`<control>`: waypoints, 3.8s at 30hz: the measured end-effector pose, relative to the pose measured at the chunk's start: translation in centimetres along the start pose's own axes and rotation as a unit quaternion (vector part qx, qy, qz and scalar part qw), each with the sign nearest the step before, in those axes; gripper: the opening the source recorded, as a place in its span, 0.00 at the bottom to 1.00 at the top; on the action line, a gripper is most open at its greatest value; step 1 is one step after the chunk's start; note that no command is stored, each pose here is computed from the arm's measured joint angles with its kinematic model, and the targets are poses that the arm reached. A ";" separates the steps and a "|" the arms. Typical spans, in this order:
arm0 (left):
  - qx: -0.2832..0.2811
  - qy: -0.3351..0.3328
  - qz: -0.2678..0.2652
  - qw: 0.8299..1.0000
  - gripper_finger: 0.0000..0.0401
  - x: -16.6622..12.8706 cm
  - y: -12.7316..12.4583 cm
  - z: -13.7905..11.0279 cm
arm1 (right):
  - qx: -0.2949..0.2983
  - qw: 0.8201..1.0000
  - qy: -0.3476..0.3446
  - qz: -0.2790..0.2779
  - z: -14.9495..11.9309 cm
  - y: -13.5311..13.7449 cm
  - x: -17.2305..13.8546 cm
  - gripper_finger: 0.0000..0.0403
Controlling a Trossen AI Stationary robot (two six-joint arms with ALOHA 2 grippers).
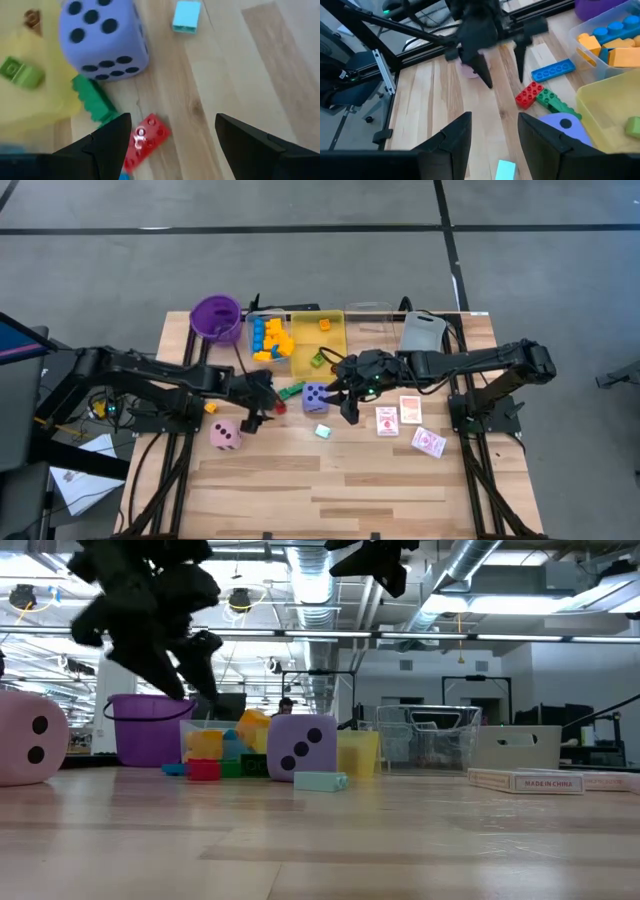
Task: Pick & Place Toys
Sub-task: Put the red eight stud game piece into the yellow bin
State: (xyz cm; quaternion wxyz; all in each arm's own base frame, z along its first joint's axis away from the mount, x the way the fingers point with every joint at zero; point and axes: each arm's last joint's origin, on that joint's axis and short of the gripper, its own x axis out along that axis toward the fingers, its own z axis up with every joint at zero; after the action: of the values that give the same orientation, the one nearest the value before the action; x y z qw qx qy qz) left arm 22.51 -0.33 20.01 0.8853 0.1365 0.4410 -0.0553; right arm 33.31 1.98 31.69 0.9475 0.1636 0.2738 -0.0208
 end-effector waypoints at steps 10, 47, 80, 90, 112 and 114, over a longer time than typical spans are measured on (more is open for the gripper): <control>0.100 0.031 -0.046 0.993 0.70 4.3 -0.4 -0.3 | 0.004 1.000 0.002 -0.001 0.0 0.0 0.0 0.38; 0.164 0.120 -0.076 0.976 0.70 6.7 2.6 -3.3 | 0.037 0.999 0.034 -0.003 -0.9 0.6 0.0 0.38; 0.045 0.079 -0.059 0.994 0.32 4.9 2.2 -2.2 | 0.037 0.999 0.020 0.002 -0.6 0.6 0.0 0.38; -0.022 -0.124 0.034 0.991 0.32 -1.0 3.0 1.4 | 0.037 0.999 0.018 0.003 -0.6 0.6 0.0 0.38; -0.192 -0.201 0.309 0.910 0.32 0.3 10.5 1.4 | 0.037 0.998 -0.032 0.025 0.4 1.0 0.0 0.38; -0.219 -0.202 0.321 0.899 0.32 0.1 11.2 1.0 | 0.037 0.998 -0.032 0.025 0.4 1.0 0.0 0.38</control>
State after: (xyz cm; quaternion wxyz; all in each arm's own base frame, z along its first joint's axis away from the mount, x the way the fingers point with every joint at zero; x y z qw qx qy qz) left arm 25.77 10.13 22.66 0.9325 0.0595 0.1861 0.3036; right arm 33.62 2.82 32.34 0.9493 0.2048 0.2381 -0.0127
